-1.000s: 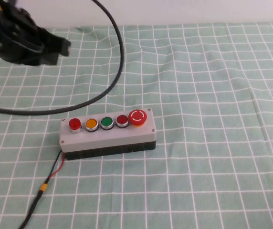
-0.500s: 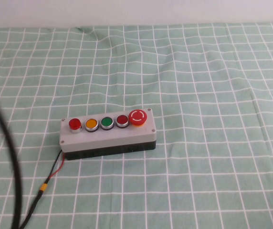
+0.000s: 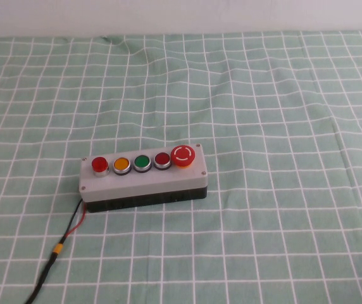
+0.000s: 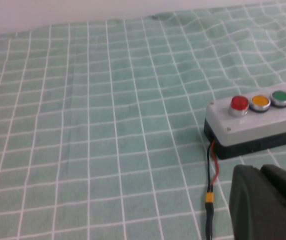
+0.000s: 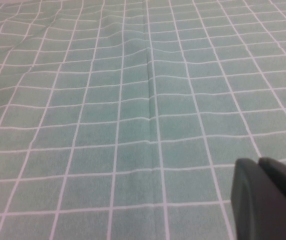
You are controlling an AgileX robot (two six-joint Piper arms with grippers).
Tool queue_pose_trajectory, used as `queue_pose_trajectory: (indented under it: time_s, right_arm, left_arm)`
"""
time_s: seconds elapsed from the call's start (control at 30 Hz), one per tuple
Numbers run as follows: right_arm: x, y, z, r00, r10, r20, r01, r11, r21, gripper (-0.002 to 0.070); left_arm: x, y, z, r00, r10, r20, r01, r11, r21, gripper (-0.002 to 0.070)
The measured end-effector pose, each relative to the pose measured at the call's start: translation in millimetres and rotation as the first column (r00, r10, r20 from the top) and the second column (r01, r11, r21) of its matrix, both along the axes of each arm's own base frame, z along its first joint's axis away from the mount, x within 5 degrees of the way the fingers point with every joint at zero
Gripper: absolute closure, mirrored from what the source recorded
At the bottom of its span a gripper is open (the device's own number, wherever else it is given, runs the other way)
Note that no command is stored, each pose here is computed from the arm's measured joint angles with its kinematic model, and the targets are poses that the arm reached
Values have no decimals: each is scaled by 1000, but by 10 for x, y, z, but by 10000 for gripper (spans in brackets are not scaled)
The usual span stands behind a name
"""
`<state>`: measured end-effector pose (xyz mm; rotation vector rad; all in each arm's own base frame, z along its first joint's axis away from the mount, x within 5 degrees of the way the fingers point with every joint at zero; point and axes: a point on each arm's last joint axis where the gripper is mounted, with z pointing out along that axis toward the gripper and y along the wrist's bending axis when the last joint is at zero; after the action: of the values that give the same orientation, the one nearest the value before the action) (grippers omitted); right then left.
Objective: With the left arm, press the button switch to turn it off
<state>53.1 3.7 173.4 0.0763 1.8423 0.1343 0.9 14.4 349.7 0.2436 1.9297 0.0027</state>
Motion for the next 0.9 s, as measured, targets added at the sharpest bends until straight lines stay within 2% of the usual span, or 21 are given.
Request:
queue_pose_trajectory:
  time_s: [0.2, 0.7, 0.9]
  right_arm:
    - [0, 0, 0, 1000, 0, 0, 0, 1000, 0, 692]
    - [0, 0, 0, 1000, 0, 0, 0, 1000, 0, 692]
    - [0, 0, 0, 1000, 0, 0, 0, 1000, 0, 692]
  left_arm:
    - [56, -19, -168, 999, -1, -47, 1, 1000, 10, 678]
    - [80, -9, -207, 998, 12, -54, -10, 999, 31, 678]
    - [222, -83, -173, 991, -30, 129, 30, 1000, 2, 678]
